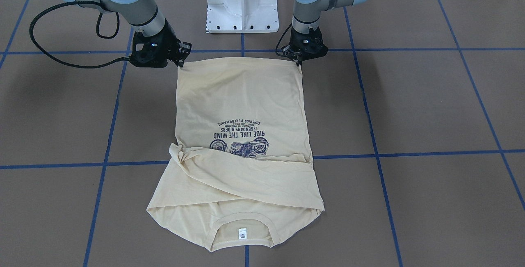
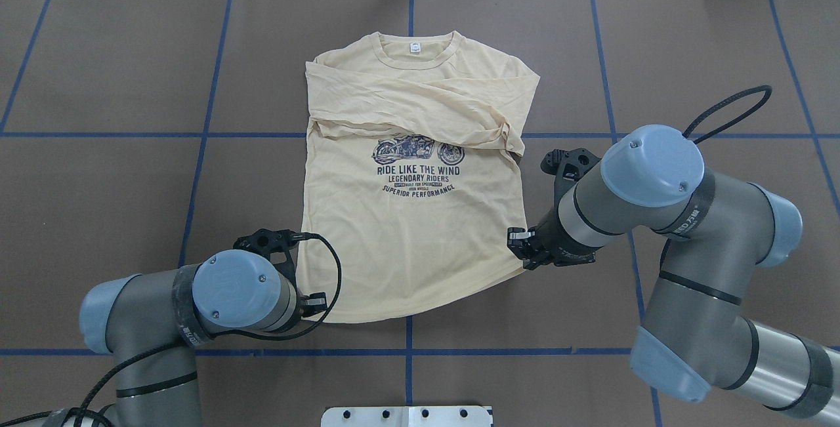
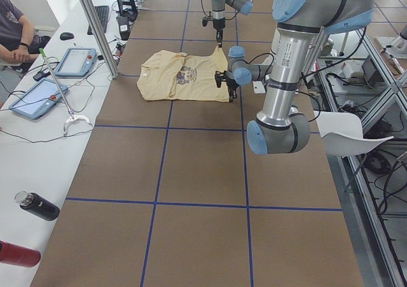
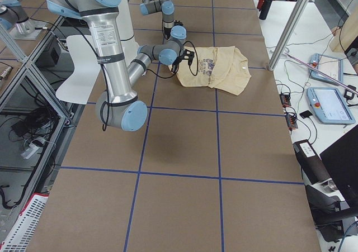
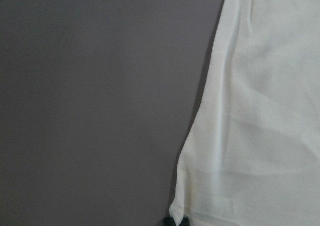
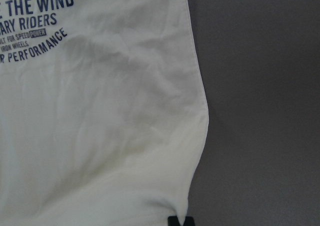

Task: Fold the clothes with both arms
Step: 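Hold both hem corners firmly with the left and right grippers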

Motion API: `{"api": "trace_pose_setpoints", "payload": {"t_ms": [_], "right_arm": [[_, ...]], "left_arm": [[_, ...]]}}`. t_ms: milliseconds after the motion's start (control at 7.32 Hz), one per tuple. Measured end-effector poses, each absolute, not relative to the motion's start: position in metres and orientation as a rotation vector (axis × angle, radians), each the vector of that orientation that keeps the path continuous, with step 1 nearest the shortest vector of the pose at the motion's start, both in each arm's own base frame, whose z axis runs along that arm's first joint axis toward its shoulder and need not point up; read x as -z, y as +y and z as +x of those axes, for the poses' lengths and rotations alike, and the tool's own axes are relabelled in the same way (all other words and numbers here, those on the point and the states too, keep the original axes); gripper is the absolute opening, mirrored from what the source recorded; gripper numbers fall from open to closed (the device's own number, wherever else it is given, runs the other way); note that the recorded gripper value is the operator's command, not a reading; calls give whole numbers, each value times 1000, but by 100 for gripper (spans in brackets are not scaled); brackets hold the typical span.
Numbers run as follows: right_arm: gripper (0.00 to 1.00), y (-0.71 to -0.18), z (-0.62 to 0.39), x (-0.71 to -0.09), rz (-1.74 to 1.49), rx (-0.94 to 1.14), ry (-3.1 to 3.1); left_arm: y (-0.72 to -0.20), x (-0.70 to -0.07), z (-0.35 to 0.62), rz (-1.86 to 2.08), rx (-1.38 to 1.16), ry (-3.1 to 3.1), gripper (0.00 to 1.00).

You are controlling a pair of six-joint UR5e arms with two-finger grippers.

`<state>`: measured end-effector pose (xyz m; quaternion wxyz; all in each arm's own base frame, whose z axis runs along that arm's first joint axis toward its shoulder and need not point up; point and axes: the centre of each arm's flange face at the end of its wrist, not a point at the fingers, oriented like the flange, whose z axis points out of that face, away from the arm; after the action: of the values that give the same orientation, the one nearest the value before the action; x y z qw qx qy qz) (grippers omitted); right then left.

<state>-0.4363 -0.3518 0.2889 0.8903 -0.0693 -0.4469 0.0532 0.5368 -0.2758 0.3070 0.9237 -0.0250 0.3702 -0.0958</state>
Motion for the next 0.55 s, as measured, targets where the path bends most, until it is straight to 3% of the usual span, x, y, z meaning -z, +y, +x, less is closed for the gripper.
{"api": "trace_pose_setpoints", "payload": {"t_ms": [546], "right_arm": [[0, -352, -434, -289, -145, -112, -929]], "left_arm": [[-278, -277, 508, -39, 208, 799, 0]]}}
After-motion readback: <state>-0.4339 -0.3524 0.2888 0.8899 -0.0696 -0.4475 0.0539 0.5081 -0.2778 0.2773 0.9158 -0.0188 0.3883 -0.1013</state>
